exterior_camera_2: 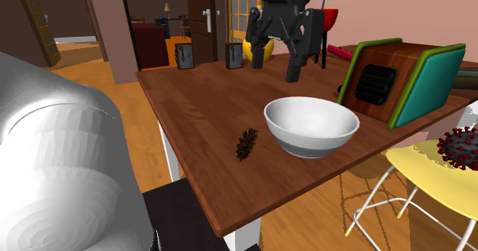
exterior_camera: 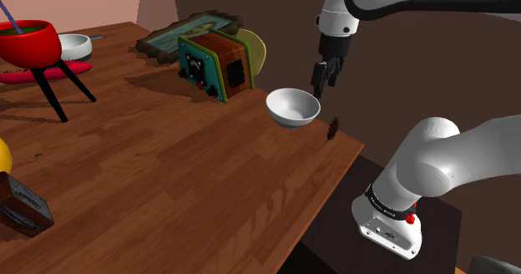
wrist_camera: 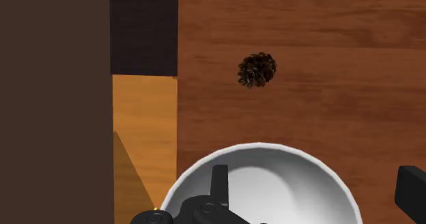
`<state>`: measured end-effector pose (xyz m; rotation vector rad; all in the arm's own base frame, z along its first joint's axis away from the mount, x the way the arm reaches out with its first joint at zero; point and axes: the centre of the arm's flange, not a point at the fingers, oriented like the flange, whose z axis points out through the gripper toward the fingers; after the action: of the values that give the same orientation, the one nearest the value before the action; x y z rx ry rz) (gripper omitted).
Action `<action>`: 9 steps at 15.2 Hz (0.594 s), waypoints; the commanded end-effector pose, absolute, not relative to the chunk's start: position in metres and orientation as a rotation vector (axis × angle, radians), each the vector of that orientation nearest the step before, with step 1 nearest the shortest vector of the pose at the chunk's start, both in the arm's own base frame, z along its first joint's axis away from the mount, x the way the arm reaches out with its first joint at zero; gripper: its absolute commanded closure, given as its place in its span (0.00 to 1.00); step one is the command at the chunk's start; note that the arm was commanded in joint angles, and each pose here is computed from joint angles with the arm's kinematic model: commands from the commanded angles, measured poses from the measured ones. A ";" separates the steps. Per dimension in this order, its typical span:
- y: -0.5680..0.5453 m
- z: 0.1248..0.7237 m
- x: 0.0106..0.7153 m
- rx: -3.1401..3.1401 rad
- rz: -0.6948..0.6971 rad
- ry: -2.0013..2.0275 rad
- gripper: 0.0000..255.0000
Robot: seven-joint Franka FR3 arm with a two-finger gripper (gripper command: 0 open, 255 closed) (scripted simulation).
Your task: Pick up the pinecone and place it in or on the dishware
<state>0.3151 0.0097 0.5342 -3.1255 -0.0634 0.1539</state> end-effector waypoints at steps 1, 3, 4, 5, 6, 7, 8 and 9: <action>0.010 0.534 0.315 -3.125 0.154 -0.063 0.00; 0.001 0.515 0.298 -3.108 0.153 -0.023 0.00; -0.004 0.505 0.290 -3.100 0.153 -0.003 0.00; -0.008 0.495 0.281 -3.091 0.153 0.017 0.00; -0.012 0.485 0.273 -3.082 0.152 0.037 0.00; -0.016 0.476 0.264 -3.073 0.152 0.057 0.00; -0.019 0.466 0.255 -3.063 0.152 0.077 0.00; -0.021 0.461 0.251 -3.059 0.151 0.086 0.00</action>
<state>0.2581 -0.0206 0.4682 -3.0662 0.0709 0.1523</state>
